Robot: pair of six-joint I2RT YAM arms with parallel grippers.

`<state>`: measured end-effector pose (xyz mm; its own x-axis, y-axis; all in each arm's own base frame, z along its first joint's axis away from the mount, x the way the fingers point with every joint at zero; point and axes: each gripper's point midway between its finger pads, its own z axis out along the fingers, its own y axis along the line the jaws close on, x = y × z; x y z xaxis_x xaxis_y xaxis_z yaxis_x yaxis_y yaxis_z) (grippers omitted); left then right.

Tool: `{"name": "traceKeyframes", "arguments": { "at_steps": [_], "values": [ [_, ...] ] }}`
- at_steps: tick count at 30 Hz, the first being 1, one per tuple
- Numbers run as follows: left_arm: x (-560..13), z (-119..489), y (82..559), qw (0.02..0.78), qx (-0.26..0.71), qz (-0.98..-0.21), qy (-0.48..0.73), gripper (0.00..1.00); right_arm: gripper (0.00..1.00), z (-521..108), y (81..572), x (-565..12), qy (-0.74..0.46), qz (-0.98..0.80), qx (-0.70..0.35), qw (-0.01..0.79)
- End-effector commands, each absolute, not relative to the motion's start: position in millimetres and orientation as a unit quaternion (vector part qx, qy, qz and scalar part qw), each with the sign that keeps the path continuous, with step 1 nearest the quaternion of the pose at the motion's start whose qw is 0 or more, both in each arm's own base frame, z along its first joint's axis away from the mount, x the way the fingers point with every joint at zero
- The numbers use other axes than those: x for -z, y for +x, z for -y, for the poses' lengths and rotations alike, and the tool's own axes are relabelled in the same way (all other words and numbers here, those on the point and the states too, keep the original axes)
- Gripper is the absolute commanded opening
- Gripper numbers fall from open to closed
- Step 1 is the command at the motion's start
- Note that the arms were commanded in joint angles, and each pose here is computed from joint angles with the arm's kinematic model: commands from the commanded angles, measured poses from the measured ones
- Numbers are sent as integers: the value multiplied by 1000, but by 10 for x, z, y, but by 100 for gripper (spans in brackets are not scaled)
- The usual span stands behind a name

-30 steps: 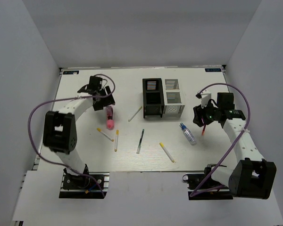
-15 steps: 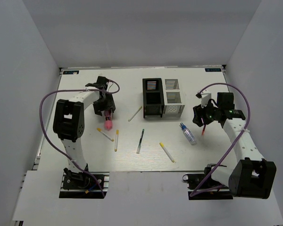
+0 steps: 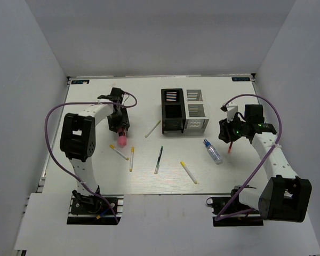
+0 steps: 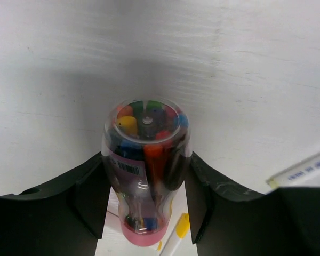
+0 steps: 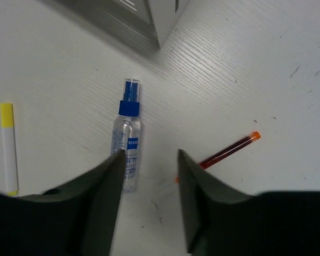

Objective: Sort the stationery into containers
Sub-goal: Grab a piece of stationery with the left arm, then place the stationery into the container

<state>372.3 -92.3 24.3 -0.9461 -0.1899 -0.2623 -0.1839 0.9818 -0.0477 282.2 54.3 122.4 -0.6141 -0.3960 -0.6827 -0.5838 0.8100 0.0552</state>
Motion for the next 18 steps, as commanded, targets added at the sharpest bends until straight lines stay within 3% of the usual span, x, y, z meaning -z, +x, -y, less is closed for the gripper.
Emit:
{"name": "traceKeyframes", "arguments": {
  "at_steps": [1, 2, 3, 4, 8, 11, 18],
  "values": [
    [-1075, 1182, 4061, 240, 83, -965, -72, 0, 42, -590, 2835, -1296, -284, -879, -146, 354],
    [-1220, 1349, 4091, 257, 121, -957, -51, 0, 31, -624, 2801, -1294, -289, -876, -156, 354],
    [-1415, 1446, 4143, 280, 151, -947, -42, 0, 6, -631, 2794, -1286, -294, -874, -157, 354],
    [-1661, 1572, 4126, 309, 184, -933, -20, 0, 0, -647, 2776, -1280, -301, -871, -161, 353],
    [-2375, 2176, 4168, 394, 337, -853, 63, 0, 0, -729, 2723, -1249, -314, -864, -185, 348],
    [-2720, 2445, 4173, 423, 397, -811, 76, 0, 0, -749, 2725, -1245, -313, -863, -191, 347],
    [-3405, 2826, 4504, 560, 435, -698, 95, 0, 0, -734, 2744, -1244, -316, -863, -185, 348]
  ]
}}
